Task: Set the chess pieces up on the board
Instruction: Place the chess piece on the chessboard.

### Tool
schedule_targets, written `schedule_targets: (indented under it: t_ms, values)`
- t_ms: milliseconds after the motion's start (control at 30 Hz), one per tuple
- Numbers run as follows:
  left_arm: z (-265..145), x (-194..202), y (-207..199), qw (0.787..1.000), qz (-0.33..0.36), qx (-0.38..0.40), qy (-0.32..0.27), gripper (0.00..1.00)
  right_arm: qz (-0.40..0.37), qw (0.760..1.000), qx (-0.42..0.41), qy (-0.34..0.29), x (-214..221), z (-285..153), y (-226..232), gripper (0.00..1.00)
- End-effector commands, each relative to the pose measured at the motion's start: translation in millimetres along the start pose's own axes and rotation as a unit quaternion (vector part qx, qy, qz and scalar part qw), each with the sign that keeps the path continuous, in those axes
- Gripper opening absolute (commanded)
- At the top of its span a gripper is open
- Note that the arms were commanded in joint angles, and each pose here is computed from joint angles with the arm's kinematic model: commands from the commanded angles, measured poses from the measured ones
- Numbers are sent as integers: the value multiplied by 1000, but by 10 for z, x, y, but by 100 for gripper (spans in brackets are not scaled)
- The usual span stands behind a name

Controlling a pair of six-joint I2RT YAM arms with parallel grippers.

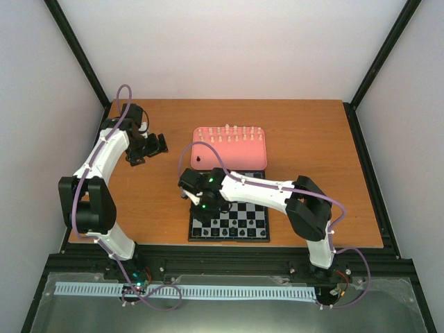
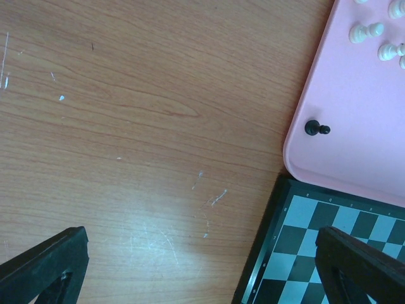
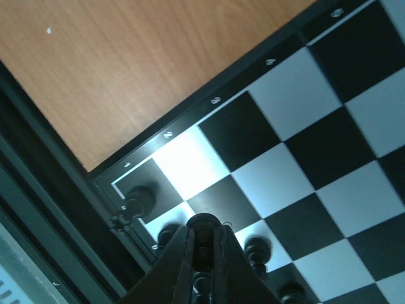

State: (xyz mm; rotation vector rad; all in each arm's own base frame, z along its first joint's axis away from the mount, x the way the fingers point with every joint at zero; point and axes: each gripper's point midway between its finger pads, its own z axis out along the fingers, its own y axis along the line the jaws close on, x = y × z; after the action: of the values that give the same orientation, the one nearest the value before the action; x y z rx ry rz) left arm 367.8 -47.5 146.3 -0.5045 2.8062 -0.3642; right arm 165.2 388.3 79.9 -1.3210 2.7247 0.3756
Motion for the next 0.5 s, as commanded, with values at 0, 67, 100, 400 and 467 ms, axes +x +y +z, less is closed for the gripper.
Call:
schedule_targets:
  t_ms: [0,67,100,400,467]
  values:
    - [-142,-18,-76,1000,10,16,-20,100,-6,1000,-2,1,30,52,122,4]
    - [-165,-22,-84,1000,11,16,-23,100,-3,1000,-5,9,67,96,132,4]
    - [-171,-21,-83,1000,11,16,-23,100,0,1000,-6,11,83,106,134,4]
    - [-207,-6,-81,999,11,18,-28,100,9,1000,7,29,163,193,80,4]
    - [-212,-3,-77,999,11,17,-28,100,9,999,7,30,155,196,74,4]
